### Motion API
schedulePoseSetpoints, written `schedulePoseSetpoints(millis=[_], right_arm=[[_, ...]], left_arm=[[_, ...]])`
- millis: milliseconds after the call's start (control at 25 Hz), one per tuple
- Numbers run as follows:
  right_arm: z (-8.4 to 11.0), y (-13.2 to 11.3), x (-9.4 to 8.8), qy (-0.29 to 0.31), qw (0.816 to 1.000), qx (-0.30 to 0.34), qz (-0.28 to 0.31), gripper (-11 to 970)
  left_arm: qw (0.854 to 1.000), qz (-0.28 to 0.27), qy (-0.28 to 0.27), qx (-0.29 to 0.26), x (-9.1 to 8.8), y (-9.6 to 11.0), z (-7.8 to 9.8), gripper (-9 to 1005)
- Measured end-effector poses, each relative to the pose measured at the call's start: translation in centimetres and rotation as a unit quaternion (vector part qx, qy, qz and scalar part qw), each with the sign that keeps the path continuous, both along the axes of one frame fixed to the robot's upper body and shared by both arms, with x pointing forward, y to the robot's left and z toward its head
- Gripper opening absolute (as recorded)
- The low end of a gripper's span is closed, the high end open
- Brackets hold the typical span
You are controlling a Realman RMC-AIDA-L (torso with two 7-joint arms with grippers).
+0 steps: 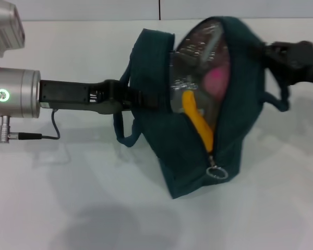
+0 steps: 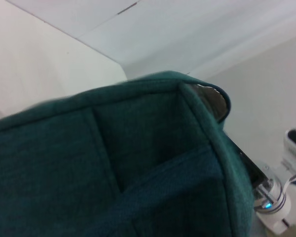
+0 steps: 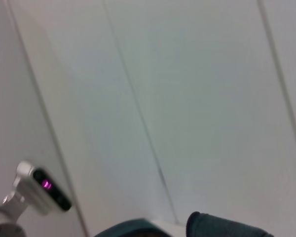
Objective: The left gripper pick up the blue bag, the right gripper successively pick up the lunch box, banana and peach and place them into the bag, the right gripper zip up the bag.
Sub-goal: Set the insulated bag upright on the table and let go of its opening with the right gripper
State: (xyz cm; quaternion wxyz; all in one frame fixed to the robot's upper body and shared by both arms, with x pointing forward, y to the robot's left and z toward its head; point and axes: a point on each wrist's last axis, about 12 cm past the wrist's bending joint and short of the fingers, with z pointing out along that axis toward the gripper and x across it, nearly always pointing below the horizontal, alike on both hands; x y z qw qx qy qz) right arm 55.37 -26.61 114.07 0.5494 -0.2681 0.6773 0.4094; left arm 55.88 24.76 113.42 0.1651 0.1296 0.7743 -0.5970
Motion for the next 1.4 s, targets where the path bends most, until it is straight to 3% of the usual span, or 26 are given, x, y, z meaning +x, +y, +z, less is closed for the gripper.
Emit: schedulePoseSetpoints(millis=[360,600,1120,1400], right_arm=[[-0.9,-3.0,-2.3,0.016,0.999,0.024,-0.025,57],[-1.0,-4.2,-3.3,0.021,0.998,0.039,-0.032,54],[-1.2,-5.1,-3.4,0.027,0.997,0.050,-0.044,53],[-2.0,-5.2,-3.7,0.042,0.997,0.056,-0.045,53]], left_arm=[[0.999,0.022,-0.008,-0.048,0.2,0.4,0.8,33],[0.998,0.001,0.011,-0.056,0.4,-1.6,0.3,33],[0.998,-0.023,0.018,-0.050,0.7,-5.2,-0.9,33],[0.999,-0.006,0.016,-0.035,1.1,-5.2,-1.2,33]])
